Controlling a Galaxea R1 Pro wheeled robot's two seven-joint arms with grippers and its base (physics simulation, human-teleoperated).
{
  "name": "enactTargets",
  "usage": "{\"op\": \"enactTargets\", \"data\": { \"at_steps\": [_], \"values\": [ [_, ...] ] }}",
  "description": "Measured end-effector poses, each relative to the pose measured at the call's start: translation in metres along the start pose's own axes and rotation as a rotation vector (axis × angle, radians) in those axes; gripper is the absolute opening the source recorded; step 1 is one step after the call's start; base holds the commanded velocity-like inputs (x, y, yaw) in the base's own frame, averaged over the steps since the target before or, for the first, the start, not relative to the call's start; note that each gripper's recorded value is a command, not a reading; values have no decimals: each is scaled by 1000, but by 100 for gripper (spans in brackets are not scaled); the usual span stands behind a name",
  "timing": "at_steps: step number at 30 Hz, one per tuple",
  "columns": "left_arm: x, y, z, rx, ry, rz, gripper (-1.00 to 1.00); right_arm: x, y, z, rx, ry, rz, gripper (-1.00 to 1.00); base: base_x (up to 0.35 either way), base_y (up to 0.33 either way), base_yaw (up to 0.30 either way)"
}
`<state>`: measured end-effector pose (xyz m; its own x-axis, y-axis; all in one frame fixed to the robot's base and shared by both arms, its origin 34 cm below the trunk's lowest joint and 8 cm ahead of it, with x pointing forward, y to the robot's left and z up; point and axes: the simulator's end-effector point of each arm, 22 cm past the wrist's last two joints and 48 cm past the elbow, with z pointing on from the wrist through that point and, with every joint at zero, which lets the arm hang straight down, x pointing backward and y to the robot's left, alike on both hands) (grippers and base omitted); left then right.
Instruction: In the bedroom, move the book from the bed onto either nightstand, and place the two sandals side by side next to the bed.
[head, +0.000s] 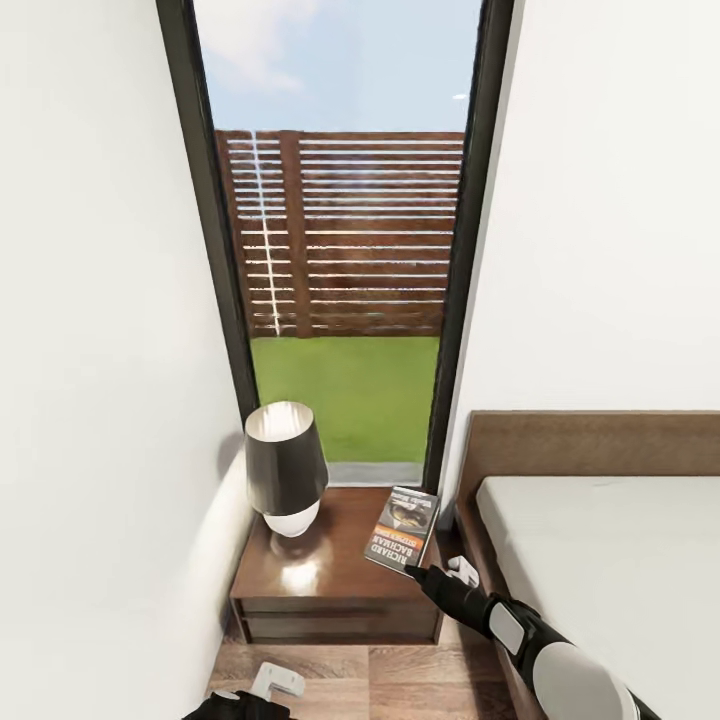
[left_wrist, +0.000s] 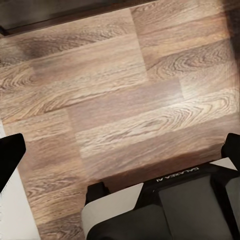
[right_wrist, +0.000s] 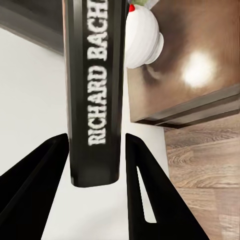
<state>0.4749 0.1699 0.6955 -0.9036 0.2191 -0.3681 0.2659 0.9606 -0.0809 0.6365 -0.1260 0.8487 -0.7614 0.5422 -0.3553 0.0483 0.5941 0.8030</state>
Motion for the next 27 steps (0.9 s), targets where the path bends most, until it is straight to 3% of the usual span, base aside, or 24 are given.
{"op": "enactTargets", "data": {
  "at_steps": [27],
  "values": [
    [1, 0, 0, -2, 1, 2, 100, 6, -3, 2, 16, 10, 10, -100, 146, 6, -4]
  ]
}}
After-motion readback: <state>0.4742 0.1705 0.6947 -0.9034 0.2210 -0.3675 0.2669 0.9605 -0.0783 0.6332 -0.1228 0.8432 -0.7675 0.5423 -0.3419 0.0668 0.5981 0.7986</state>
